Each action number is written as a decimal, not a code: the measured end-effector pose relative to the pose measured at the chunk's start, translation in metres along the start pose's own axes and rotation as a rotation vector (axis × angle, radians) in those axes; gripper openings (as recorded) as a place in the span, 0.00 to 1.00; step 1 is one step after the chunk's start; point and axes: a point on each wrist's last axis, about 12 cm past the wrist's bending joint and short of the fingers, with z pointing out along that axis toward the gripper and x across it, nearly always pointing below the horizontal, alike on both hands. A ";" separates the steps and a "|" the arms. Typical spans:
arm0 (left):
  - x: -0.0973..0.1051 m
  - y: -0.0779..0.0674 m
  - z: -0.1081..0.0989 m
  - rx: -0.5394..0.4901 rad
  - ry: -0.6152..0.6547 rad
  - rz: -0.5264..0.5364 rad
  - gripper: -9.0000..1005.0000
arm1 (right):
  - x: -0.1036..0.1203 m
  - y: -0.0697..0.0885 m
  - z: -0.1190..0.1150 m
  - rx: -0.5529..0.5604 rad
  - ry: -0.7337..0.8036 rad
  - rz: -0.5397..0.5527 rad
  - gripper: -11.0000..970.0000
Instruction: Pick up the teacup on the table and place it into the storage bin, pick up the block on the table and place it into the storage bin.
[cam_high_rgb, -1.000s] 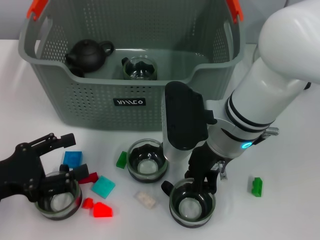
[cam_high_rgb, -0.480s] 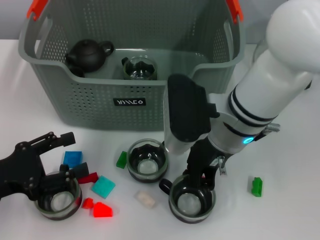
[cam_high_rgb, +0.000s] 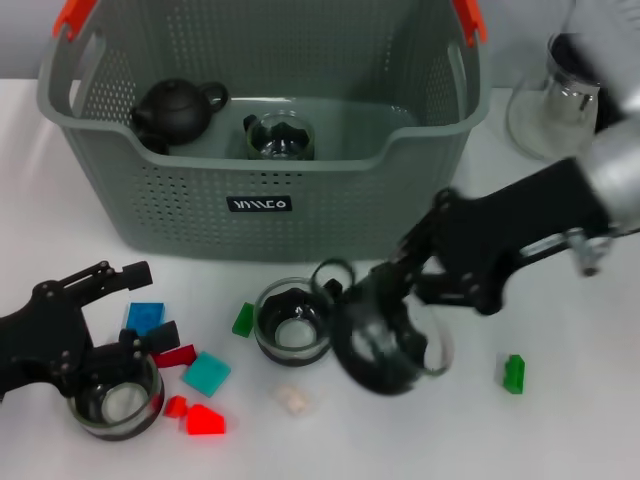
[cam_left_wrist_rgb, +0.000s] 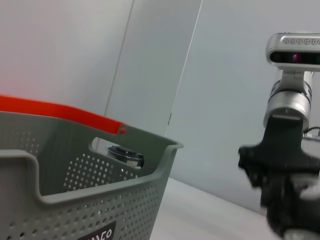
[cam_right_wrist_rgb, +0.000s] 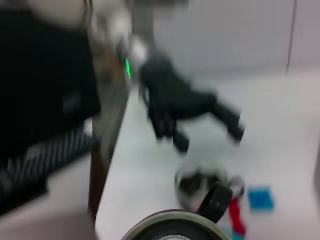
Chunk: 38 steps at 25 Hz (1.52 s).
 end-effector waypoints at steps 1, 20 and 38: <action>-0.001 0.000 0.001 0.003 -0.002 0.000 0.85 | 0.006 0.002 -0.009 0.007 -0.064 -0.008 0.06; -0.009 0.010 0.019 0.023 -0.024 0.013 0.85 | -0.075 -0.034 -0.091 0.437 -0.611 0.152 0.06; -0.005 0.006 0.023 -0.002 -0.094 -0.012 0.84 | -0.147 -0.123 0.059 0.800 0.153 0.100 0.06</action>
